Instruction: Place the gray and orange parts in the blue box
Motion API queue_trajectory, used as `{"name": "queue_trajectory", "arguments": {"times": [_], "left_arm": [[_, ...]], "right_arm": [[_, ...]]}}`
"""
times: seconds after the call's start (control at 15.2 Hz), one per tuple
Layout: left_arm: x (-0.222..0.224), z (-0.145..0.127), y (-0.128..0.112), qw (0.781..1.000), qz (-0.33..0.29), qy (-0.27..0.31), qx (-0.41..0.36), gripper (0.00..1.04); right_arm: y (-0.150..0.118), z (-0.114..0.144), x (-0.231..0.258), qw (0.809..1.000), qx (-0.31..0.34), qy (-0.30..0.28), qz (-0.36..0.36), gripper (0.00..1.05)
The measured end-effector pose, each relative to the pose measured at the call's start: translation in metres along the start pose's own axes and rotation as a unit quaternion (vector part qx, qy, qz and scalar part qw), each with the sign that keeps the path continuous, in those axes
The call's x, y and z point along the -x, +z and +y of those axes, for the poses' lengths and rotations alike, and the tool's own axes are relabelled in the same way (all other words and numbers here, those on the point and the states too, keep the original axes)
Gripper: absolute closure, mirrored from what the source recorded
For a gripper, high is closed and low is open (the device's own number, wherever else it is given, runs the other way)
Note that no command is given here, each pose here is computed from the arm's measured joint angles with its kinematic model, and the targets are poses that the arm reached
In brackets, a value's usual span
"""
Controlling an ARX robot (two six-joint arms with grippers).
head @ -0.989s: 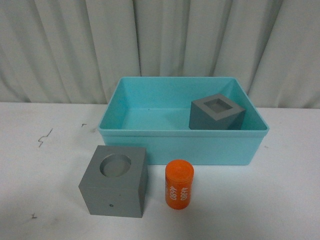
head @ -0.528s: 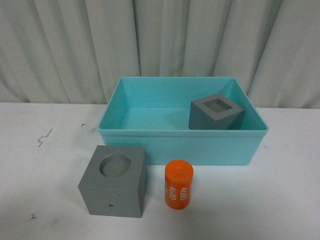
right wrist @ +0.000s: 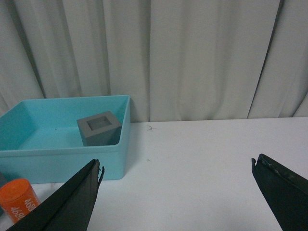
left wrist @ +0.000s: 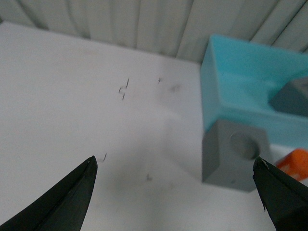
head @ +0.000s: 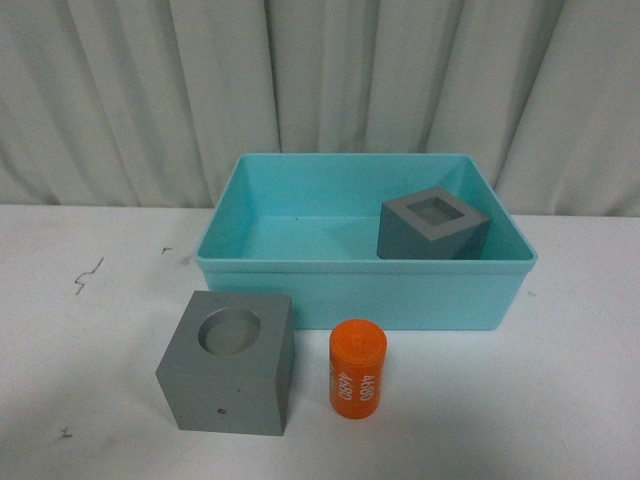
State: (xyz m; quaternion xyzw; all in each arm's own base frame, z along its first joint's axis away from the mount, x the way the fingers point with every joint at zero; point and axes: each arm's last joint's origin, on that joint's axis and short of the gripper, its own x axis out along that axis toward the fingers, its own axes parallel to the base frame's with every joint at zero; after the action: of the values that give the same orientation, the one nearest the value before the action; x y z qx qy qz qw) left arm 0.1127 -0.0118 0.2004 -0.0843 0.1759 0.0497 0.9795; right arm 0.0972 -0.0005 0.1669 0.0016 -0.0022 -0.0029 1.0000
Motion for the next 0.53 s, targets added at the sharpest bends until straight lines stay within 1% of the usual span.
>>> {"name": "queue_trajectory", "arguments": {"times": [0.07,0.13,0.33,0.4,0.53], "left_arm": [[-0.005,-0.008,0.024,1.0,-0.026,-0.01,0.011,0.07],[-0.017,-0.02,0.037,0.999,-0.025,-0.027,0.006,0.07],[-0.067,-0.055,0.047,0.997,0.032,-0.073,-0.02,0.07],[-0.085,-0.07,0.049,0.992,0.06,-0.104,-0.03,0.07],[-0.107,-0.083,0.039,0.986,0.11,-0.115,-0.051,0.07]], "right_arm": [[0.0,0.0,0.0,1.0,0.0,0.0,0.0,0.06],[0.0,0.0,0.0,1.0,0.0,0.0,0.0,0.06],[0.0,0.0,0.0,1.0,0.0,0.0,0.0,0.06],[0.0,0.0,0.0,1.0,0.0,0.0,0.0,0.06],[0.0,0.0,0.0,1.0,0.0,0.0,0.0,0.06]]}}
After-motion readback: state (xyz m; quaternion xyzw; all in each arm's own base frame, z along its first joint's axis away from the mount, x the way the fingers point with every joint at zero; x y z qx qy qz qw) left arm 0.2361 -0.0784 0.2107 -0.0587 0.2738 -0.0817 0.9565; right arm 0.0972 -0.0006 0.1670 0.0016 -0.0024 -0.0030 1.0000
